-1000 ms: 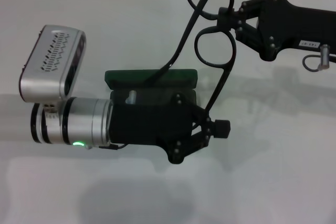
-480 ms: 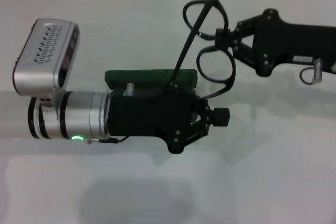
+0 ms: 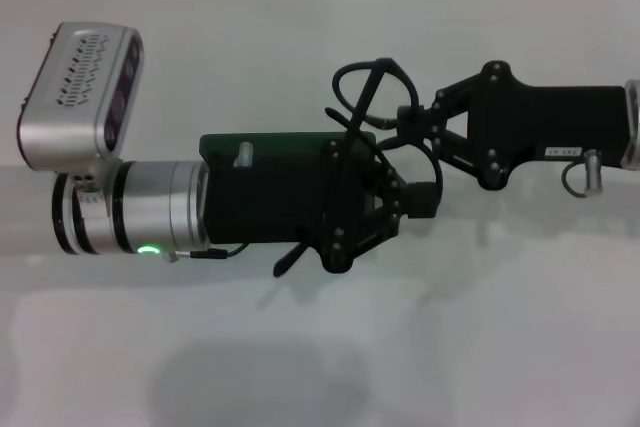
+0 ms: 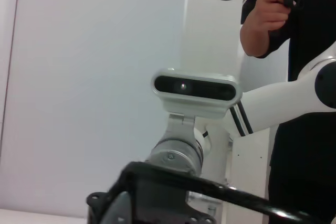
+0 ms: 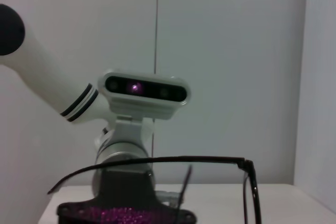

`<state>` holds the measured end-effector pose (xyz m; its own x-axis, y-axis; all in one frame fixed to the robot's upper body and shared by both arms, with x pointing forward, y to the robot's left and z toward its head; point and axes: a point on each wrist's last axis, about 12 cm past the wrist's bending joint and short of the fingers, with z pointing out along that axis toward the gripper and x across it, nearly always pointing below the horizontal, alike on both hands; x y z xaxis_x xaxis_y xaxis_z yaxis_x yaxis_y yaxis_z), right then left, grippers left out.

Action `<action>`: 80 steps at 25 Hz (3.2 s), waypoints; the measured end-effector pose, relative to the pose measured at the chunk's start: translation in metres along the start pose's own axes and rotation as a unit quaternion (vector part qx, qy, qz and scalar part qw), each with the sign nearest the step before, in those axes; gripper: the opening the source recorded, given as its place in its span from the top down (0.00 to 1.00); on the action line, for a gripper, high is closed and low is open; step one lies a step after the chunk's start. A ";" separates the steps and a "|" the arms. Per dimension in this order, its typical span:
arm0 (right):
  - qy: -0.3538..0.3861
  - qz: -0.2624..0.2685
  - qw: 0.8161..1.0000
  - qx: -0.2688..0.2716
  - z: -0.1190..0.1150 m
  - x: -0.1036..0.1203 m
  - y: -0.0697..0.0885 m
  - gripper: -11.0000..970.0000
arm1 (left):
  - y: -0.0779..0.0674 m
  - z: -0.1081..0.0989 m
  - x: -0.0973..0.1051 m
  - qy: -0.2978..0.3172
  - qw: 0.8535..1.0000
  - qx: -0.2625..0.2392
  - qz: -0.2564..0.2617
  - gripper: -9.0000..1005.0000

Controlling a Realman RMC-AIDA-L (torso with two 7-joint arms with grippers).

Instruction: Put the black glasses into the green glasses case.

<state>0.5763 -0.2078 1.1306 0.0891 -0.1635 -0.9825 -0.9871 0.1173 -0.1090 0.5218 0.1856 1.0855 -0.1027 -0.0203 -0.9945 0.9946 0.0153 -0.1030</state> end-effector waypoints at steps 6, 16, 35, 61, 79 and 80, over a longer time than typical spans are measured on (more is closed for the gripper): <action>-0.001 0.000 1.000 -0.009 0.001 0.000 0.002 0.95 | 0.001 0.000 0.000 0.000 1.000 -0.003 0.001 0.98; -0.002 -0.006 1.000 -0.026 0.002 0.001 0.008 0.95 | 0.002 -0.001 -0.002 -0.006 1.000 -0.009 0.004 0.98; -0.051 0.004 0.994 0.094 -0.038 -0.001 -0.007 0.95 | -0.004 -0.011 0.009 0.003 0.999 -0.031 -0.010 0.98; 0.031 0.008 0.993 0.111 -0.061 0.034 0.012 0.95 | 0.003 -0.011 -0.009 -0.018 0.999 -0.019 0.047 0.97; -0.021 -0.015 0.996 0.084 -0.040 0.011 0.002 0.95 | 0.002 -0.002 -0.007 -0.025 0.999 -0.010 0.035 0.97; -0.022 -0.015 0.996 0.083 -0.039 0.011 0.001 0.95 | 0.002 0.000 -0.007 -0.026 0.999 -0.008 0.034 0.97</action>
<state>0.5707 -0.2475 1.1258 0.1270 -0.1274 -0.9837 -0.9489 0.2734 -0.1579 0.5244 0.1861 1.0924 -0.0338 -0.0702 -0.9970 0.9988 0.0342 -0.0363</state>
